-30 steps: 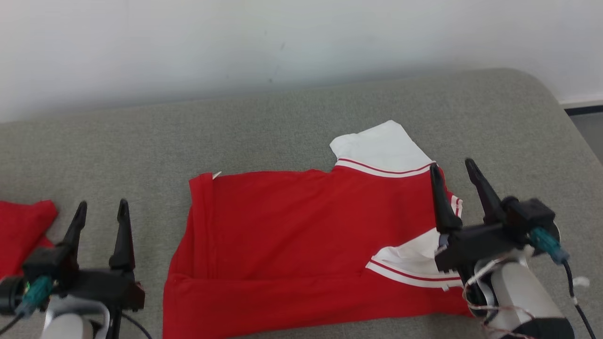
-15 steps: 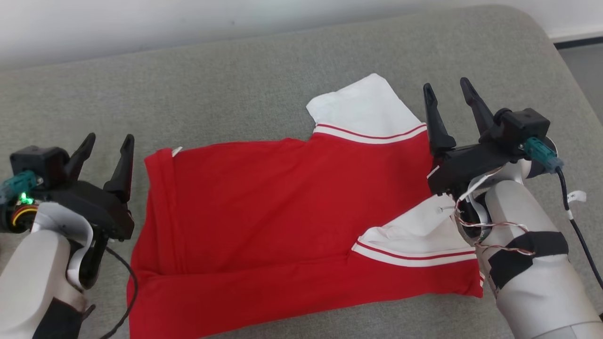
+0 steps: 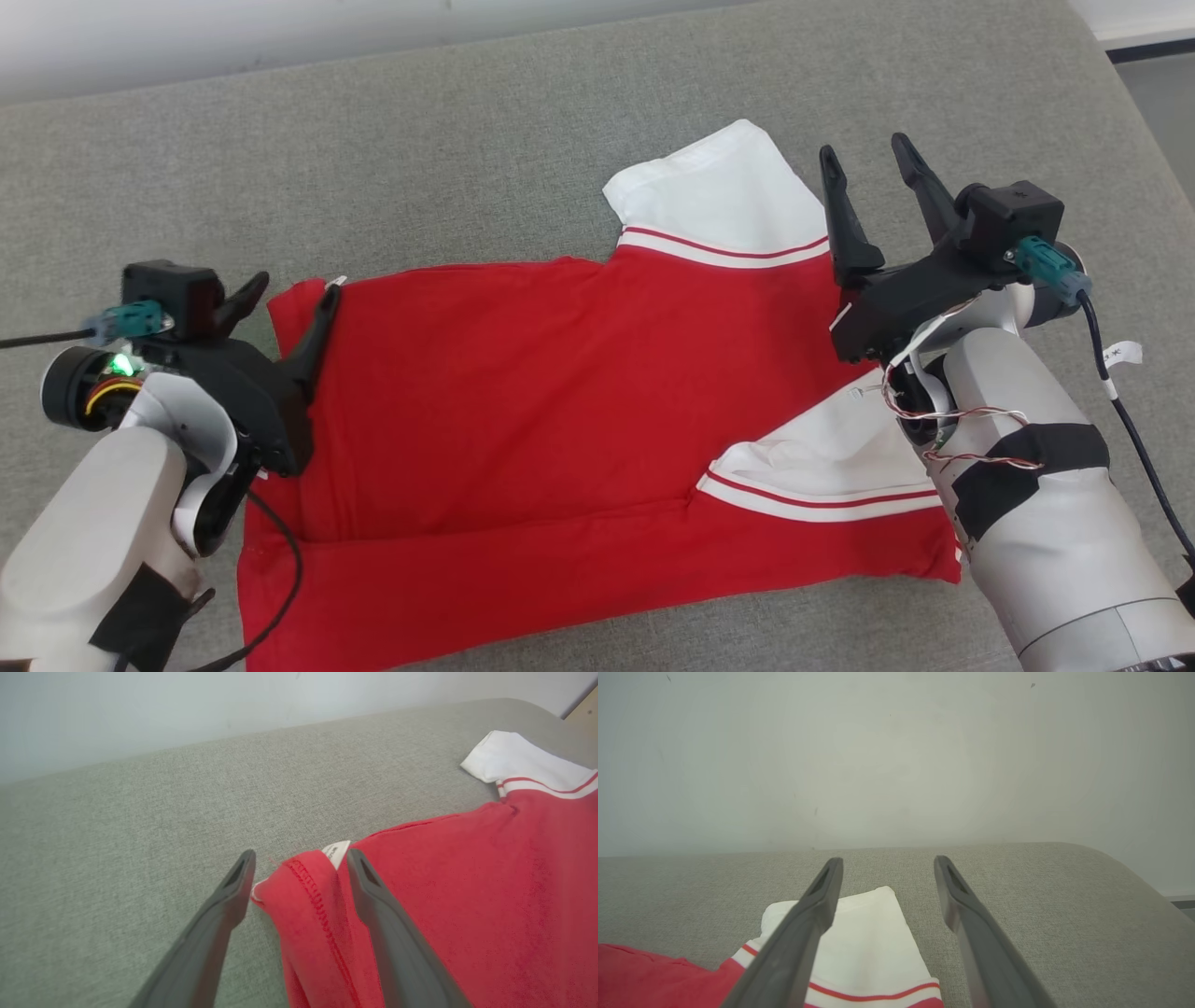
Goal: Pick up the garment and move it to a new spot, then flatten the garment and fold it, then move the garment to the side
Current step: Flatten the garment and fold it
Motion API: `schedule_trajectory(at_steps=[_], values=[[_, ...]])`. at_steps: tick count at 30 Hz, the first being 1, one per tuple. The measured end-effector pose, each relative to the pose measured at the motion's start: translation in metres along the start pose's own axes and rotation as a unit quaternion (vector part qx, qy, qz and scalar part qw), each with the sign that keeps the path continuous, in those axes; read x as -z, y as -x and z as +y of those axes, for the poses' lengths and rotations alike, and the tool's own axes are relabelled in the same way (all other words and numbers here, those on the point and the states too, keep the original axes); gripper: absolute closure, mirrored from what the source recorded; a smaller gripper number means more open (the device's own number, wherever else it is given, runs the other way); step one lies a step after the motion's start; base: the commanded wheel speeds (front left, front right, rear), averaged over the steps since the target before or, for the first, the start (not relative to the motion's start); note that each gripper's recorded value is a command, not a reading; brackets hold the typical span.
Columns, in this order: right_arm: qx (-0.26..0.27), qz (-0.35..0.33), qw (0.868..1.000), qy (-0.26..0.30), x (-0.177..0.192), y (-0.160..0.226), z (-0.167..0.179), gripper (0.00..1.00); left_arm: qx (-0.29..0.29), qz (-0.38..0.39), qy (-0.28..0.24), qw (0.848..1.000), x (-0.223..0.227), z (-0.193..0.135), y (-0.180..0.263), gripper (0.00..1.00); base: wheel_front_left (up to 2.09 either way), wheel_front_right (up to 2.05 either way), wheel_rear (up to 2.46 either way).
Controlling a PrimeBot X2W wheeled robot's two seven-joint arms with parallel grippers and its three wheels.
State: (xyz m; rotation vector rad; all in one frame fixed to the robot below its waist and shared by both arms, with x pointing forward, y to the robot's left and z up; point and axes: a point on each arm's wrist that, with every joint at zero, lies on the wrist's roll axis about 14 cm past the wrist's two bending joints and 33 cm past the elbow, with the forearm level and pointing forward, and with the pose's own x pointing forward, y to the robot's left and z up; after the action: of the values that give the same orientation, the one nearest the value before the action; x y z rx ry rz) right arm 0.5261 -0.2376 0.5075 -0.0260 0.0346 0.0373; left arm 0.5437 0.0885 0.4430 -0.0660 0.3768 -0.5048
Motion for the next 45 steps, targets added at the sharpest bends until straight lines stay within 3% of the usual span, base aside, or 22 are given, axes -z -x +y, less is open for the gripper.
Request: schedule_trajectory(at_steps=[11,12,13,14,15,29,39,45], values=[[0.001,0.002,1.000,0.004,-0.001,-0.001,-0.002,0.00,0.002,0.040,-0.052,0.998,0.012,0.005,-0.013,0.00,0.00,0.00,0.00],[0.002,0.003,1.000,0.005,0.000,-0.001,-0.003,0.00,0.001,0.043,-0.053,0.998,0.014,0.006,-0.014,0.12,0.00,0.00,0.00],[0.003,0.004,1.000,0.005,0.001,-0.001,-0.004,0.00,0.001,0.045,-0.053,0.998,0.016,0.006,-0.015,0.55,0.00,0.00,0.00],[0.003,0.005,1.000,0.006,0.001,-0.001,-0.005,0.00,-0.001,0.048,-0.051,0.998,0.018,0.007,-0.016,0.82,0.00,0.00,0.00],[0.004,0.006,1.000,0.007,0.002,0.000,-0.005,0.00,-0.004,0.050,-0.048,0.998,0.019,0.009,-0.017,1.00,0.00,0.00,0.00],[-0.008,0.045,0.999,0.026,0.021,-0.010,-0.001,0.00,-0.003,-0.006,-0.004,1.000,-0.002,0.006,-0.012,1.00,0.00,0.00,0.00],[-0.010,0.106,0.994,0.040,0.033,-0.058,0.000,0.00,-0.016,-0.025,0.020,0.999,0.008,0.012,-0.008,1.00,0.00,0.00,0.00],[-0.001,0.179,0.982,0.055,0.062,-0.079,-0.008,0.00,-0.014,-0.034,0.032,0.999,0.016,0.011,-0.014,1.00,0.00,0.00,0.00]])
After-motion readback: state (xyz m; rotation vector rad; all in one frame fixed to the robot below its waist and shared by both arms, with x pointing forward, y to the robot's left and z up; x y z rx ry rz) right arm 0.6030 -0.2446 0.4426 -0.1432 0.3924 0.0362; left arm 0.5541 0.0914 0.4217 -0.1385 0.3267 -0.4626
